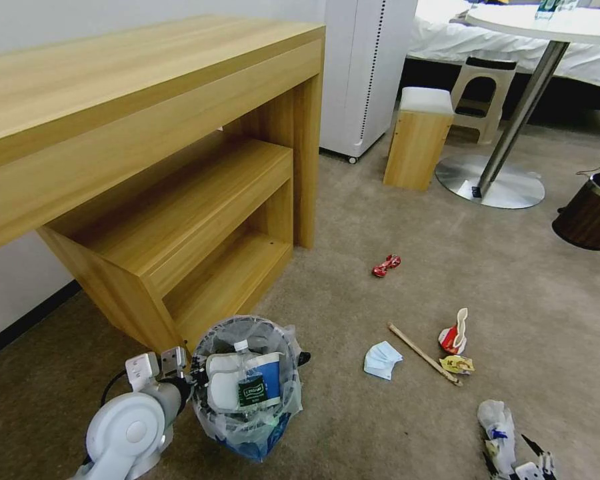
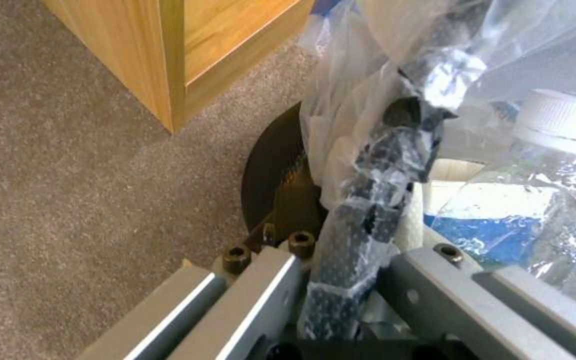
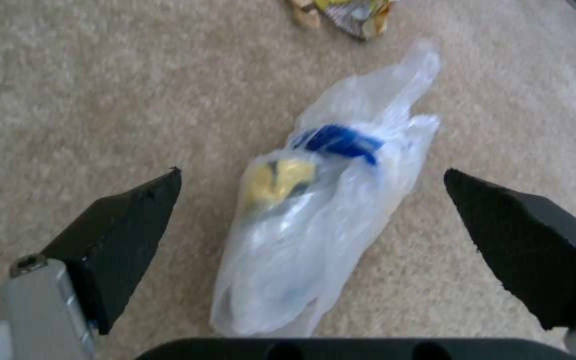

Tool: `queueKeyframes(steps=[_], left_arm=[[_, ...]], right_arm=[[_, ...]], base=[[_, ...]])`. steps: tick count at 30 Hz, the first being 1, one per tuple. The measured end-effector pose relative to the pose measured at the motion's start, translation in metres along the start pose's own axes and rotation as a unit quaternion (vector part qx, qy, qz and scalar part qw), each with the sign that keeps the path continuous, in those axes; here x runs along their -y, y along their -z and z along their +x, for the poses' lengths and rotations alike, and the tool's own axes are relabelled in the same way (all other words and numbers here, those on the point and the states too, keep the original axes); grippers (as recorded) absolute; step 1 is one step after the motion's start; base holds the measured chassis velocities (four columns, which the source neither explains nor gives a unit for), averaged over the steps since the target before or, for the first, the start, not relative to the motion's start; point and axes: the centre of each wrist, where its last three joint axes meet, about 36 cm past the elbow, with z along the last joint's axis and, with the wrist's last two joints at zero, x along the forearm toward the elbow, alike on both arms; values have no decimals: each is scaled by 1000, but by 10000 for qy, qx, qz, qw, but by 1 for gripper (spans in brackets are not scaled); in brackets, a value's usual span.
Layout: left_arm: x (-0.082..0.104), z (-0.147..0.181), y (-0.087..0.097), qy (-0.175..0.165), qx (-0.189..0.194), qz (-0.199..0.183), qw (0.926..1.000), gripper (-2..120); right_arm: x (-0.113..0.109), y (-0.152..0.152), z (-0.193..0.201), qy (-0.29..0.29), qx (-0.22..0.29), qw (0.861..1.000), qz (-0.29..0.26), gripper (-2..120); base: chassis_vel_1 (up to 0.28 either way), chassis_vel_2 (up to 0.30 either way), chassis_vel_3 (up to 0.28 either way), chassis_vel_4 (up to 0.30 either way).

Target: Pick up the trash bin and place the garbage on the floor into it.

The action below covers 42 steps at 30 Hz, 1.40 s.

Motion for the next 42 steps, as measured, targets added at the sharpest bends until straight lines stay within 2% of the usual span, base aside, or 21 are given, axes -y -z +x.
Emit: queueKeyframes(steps=[7,33,42], left_arm=[[1,4,-1,-15,0,6,10000,0],[0,8,-3,-17,7,26,10000,0],[1,8,-4,-27,0,57,10000,0]], right_arm=[[-8,-5,-1,16,-68,10000,10,100],[0,-16,-29,-277,-172,9995,52,100],[-7,-15,-34,-236,-137,9996,35,100]], base=[[0,0,0,0],[0,0,0,0],[0,0,0,0]])
